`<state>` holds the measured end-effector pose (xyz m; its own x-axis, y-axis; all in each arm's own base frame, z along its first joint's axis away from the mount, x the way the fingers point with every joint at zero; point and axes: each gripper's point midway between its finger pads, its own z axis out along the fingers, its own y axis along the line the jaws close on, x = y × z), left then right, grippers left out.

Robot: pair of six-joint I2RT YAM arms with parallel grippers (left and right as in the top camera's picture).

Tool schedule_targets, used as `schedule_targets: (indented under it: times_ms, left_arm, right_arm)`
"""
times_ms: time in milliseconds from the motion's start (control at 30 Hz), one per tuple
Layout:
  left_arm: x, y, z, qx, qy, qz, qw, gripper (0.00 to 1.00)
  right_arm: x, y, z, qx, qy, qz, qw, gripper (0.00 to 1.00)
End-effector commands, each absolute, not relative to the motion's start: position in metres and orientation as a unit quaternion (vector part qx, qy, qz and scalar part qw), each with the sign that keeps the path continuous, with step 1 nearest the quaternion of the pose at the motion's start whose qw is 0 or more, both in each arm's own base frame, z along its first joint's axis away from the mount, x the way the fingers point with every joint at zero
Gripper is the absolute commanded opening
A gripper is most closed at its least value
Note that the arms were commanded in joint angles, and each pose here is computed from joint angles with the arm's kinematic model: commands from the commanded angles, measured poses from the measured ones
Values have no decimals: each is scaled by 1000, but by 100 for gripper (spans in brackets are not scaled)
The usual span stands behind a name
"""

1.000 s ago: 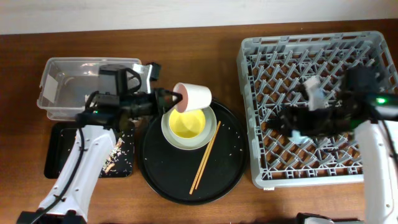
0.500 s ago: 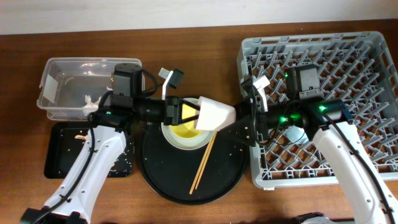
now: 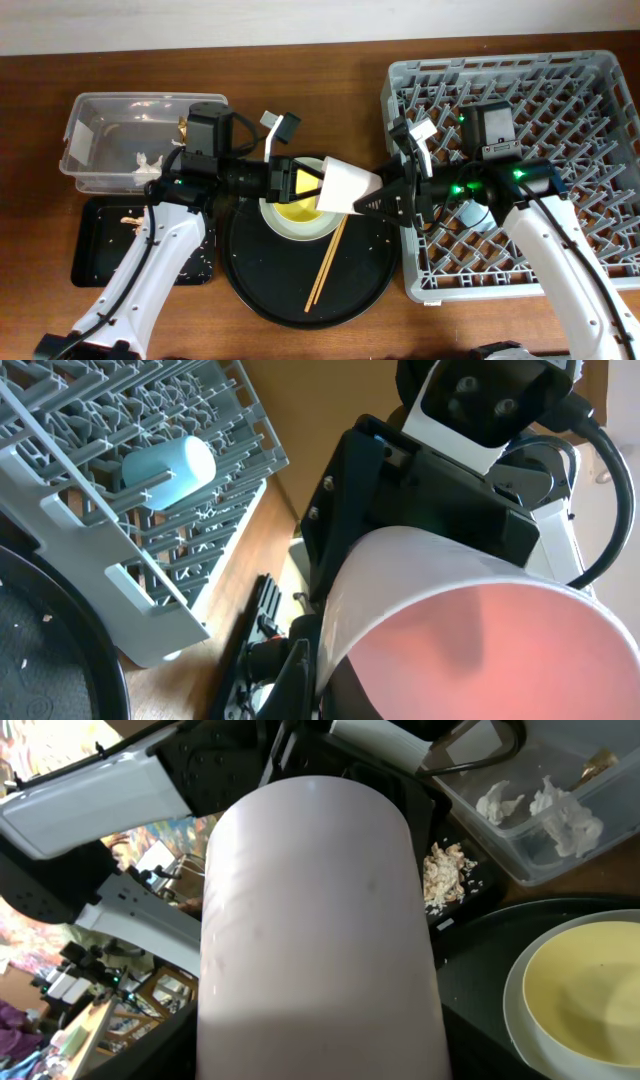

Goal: Sort waste into correct bins and load items into the dishwasher rack
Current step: 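Hand the pink cup from the left gripper to the right gripper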

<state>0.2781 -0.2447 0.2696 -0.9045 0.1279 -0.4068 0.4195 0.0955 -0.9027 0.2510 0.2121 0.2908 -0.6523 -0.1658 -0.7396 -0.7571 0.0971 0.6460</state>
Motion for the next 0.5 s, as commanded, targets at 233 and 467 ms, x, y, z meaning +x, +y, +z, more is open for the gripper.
schedule_targets:
  times_ms: [233,467]
  left_arm:
    - [315,-231,221,150,819,-519,192,41]
    - [329,-123,169,48,937,-253,235,46]
  right_arm:
    - [266,203,254,-305,777,494,245,55]
    - [299,125,228,-189,933,210,223,51]
